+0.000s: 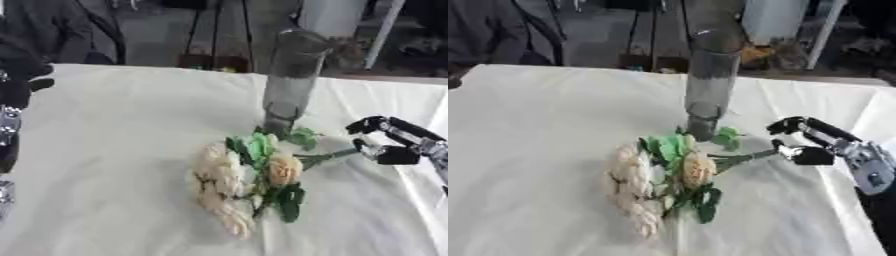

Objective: Arrange flowers into the vase.

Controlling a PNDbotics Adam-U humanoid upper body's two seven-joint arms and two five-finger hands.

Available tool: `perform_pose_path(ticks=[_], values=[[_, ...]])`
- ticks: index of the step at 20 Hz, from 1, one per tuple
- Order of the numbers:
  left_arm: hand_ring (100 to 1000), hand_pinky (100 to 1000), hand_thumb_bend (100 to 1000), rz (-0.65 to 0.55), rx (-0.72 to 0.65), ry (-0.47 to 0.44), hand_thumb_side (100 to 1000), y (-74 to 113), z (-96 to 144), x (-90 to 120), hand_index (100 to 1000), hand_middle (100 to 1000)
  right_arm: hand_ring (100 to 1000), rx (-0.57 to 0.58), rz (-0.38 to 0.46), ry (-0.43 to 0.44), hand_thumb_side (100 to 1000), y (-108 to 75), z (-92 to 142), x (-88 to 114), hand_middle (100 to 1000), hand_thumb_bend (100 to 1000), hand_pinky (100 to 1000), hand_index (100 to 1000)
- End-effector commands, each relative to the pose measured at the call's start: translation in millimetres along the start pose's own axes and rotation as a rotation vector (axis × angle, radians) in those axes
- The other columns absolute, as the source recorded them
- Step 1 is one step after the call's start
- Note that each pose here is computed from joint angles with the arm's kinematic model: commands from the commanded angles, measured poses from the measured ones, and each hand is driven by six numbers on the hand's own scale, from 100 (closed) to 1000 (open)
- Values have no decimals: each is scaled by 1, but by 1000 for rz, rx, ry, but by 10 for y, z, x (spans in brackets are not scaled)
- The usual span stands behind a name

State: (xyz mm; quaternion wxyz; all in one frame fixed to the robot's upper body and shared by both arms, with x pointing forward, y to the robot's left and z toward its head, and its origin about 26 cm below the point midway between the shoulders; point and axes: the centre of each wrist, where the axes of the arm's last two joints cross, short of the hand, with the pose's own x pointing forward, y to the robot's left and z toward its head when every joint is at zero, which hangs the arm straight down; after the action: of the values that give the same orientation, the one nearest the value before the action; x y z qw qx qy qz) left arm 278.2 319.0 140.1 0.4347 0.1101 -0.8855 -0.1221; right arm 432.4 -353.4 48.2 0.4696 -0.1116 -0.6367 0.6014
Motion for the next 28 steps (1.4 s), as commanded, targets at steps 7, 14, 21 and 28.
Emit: perform_pose_path(ticks=[7,14,21,28], values=[[804,801,474,-11,-10,-24,758,17,-42,51,748,762,840,154,146,-131,547,-101,-54,31,762,159,842,875],[803,801,475,-10,-9,-24,758,14,-44,52,748,762,840,148,174,-140,551,-67,-126,71,763,168,841,877],[803,802,474,-8,-10,-24,759,10,-44,51,748,762,840,153,189,-159,552,-37,-183,105,763,167,841,878],[803,802,474,-8,-9,-24,759,9,-46,52,748,762,840,164,193,-173,553,-9,-229,133,763,168,842,878]])
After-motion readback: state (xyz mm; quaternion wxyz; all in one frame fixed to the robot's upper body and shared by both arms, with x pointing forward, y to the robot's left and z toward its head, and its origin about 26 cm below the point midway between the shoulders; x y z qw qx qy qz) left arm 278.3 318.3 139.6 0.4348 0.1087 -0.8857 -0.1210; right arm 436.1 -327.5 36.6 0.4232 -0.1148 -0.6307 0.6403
